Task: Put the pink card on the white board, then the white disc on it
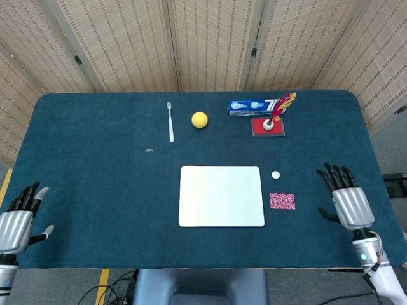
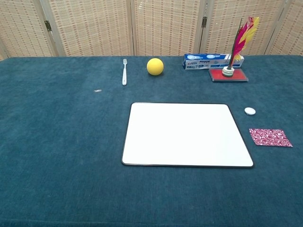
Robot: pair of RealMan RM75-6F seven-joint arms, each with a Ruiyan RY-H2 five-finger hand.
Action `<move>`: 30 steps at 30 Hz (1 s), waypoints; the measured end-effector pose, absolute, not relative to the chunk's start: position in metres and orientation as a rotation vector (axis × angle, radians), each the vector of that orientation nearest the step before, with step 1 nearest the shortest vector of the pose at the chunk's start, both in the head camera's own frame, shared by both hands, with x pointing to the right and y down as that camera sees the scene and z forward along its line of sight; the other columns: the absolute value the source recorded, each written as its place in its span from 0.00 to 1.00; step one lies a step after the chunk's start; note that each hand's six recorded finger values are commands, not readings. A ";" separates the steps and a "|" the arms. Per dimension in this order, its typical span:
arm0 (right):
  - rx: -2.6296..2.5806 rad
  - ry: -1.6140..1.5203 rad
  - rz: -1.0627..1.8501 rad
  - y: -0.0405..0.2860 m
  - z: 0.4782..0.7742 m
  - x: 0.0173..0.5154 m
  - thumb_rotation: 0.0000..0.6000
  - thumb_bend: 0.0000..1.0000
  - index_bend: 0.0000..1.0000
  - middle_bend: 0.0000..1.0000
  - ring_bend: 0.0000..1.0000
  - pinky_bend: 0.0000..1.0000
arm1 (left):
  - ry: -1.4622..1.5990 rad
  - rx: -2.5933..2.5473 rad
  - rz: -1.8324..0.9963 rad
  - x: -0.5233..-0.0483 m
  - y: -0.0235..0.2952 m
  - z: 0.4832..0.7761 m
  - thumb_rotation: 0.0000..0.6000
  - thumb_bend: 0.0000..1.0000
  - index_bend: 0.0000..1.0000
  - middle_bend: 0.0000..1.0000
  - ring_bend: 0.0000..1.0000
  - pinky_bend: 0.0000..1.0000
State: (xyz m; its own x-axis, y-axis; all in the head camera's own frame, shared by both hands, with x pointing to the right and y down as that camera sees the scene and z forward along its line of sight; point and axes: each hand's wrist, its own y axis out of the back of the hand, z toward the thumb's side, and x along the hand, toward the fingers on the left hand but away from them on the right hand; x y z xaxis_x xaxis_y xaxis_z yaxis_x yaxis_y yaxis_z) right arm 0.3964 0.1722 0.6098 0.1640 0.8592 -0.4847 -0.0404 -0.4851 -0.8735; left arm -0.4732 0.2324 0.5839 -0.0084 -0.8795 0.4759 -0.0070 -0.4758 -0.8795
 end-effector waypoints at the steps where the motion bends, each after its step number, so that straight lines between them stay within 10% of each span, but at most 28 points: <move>1: -1.658 -0.776 1.437 0.170 0.612 0.395 1.00 0.12 0.21 0.05 0.00 0.00 | 0.950 -1.568 -1.559 -0.473 0.231 0.584 1.00 0.26 0.16 0.00 0.00 0.22; 13: -1.696 -0.556 1.552 0.135 0.648 0.367 1.00 0.12 0.24 0.05 0.00 0.00 | 1.051 -1.649 -1.562 -0.492 0.229 0.588 1.00 0.26 0.17 0.00 0.00 0.22; 30: -1.753 -0.625 1.611 0.171 0.709 0.360 1.00 0.12 0.27 0.07 0.00 0.00 | 1.079 -1.832 -1.507 -0.492 0.228 0.584 1.00 0.26 0.14 0.00 0.00 0.22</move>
